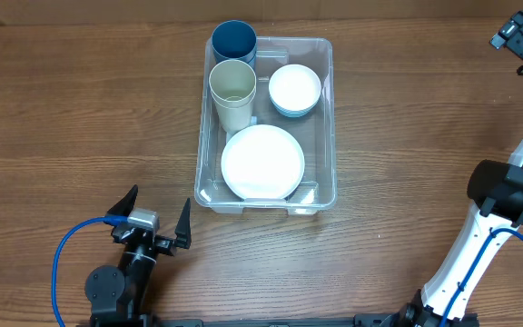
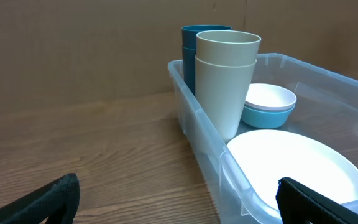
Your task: Pack container
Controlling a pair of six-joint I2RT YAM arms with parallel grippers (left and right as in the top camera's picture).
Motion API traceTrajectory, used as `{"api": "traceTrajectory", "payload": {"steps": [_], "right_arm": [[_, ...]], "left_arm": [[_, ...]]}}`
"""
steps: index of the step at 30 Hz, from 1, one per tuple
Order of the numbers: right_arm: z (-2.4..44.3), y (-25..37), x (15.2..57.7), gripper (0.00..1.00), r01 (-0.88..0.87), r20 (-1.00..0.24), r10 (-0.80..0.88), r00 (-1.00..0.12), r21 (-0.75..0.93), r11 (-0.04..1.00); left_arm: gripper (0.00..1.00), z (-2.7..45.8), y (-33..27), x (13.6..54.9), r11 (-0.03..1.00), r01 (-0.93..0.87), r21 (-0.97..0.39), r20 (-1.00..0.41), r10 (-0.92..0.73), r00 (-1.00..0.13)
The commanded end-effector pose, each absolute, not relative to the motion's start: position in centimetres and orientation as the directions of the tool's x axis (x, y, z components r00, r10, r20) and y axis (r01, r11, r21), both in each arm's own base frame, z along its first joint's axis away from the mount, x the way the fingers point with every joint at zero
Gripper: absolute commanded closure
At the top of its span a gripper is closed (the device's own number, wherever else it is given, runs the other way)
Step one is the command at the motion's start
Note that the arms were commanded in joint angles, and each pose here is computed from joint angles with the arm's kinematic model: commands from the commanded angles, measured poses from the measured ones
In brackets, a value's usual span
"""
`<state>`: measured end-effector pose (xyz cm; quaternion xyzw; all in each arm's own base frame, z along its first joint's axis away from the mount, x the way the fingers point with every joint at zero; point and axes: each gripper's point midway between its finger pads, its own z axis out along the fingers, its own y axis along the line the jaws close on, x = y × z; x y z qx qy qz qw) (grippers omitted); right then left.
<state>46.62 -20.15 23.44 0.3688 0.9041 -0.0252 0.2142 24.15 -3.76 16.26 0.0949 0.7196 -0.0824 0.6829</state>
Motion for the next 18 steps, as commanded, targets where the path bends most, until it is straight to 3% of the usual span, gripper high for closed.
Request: {"api": "traceTrajectory", "payload": {"steps": [1, 7, 15, 18], "right_arm": [[25.7, -20.3, 46.3, 0.0, 0.679, -0.454, 0.651, -0.608, 0.126, 0.723], [25.6, -19.3, 46.7, 0.0, 0.665, -0.452, 0.638, -0.623, 0.125, 0.737], [25.6, -1.8, 50.4, 0.0, 0.378, -0.479, 0.35, -0.805, 0.041, 0.925], [29.1, 3.5, 51.8, 0.0, 0.281, -0.603, 0.269, -0.751, 0.077, 0.957]], "left_arm": [[0.0, 16.4, -3.5, 24.2, 0.972, 0.235, 0.001, -0.999, 0.012, -0.043], [0.0, 16.4, -3.5, 24.2, 0.972, 0.235, 0.001, -0.999, 0.011, -0.043], [0.0, 16.4, -3.5, 24.2, 0.972, 0.235, 0.001, -0.999, 0.011, -0.043], [0.0, 16.4, -3.5, 24.2, 0.972, 0.235, 0.001, -0.999, 0.011, -0.043]]}}
